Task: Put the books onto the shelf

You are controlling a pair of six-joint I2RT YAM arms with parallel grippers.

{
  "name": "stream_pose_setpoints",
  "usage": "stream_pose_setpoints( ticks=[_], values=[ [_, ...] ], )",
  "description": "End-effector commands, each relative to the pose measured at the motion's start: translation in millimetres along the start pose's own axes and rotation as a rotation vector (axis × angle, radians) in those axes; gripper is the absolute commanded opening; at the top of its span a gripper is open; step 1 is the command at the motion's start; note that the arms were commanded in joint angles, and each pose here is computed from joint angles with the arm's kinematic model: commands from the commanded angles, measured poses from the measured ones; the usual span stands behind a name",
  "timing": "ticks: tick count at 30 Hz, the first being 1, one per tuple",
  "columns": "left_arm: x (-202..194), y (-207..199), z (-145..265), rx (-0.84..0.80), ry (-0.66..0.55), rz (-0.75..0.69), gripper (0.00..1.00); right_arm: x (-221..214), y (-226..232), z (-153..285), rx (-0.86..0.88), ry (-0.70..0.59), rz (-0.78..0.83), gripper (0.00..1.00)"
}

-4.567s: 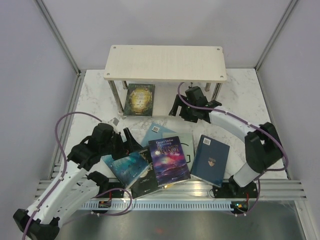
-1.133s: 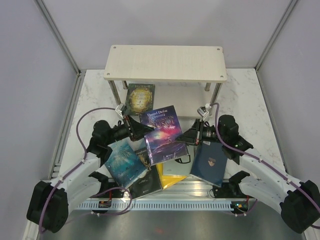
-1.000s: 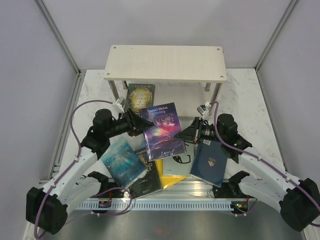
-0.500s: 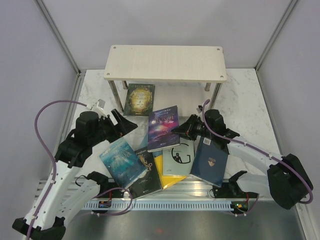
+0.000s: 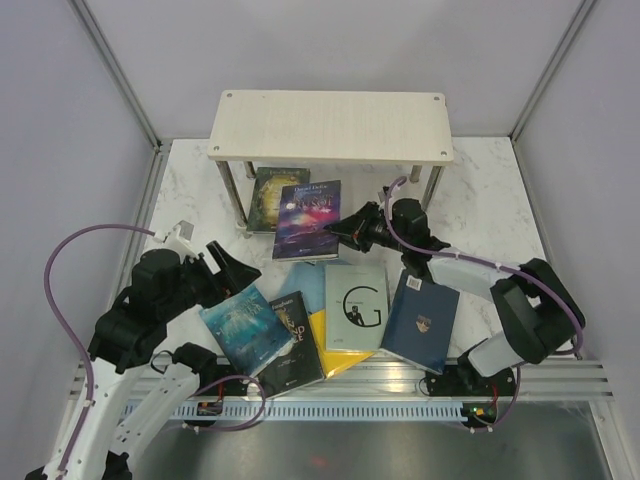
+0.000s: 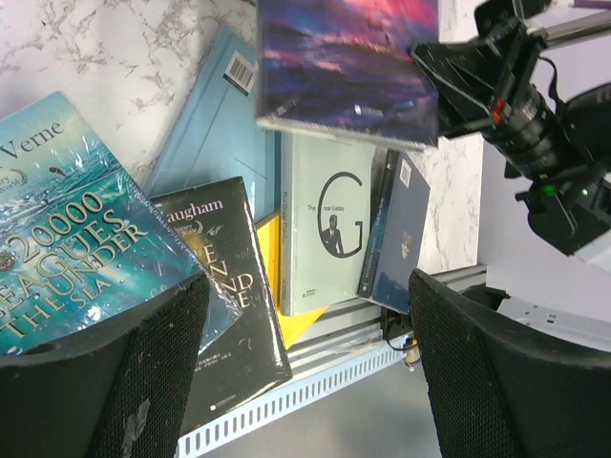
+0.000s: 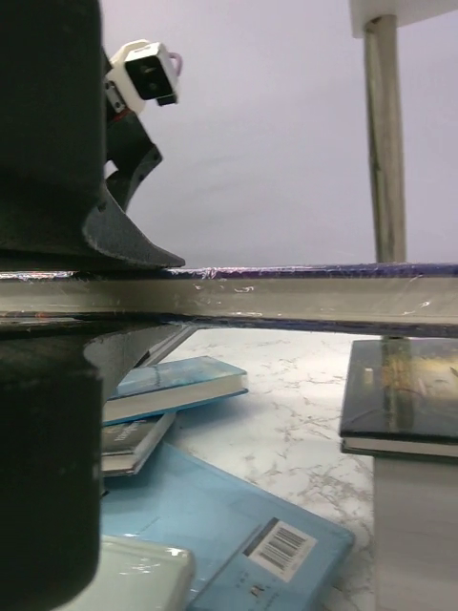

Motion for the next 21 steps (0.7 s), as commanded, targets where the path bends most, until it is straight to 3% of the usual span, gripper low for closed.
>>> stream_pose_setpoints(
  ticks=[1,11,21],
  values=[
    [-6.5,4.5,2.3,0.012,0.013,-0.008,0.86,4.3,61.4,-13.4,0.266,-0.011,0.065,0.00],
    [-8.0,2.6,12.7,0.004,0.018,-0.019,0.86,37.8,71.1,-72.0,0.262,-0.081,0.088,0.00],
    [-9.3,5.0,21.4,0.026,0.016,-0.038,0.86,66.9,20.9,-125.9,0.034,-0.098,0.133,0.00]
  ],
)
Point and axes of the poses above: each gripper's point midway between its finger pads, its own z axis back along the fingers, its own y axis along the line the jaws close on, x = y × z, the point moved 6 cm from there along z, back along the fingers, and after that the axes turned 15 degrees about -z, right-handed, at the moved point
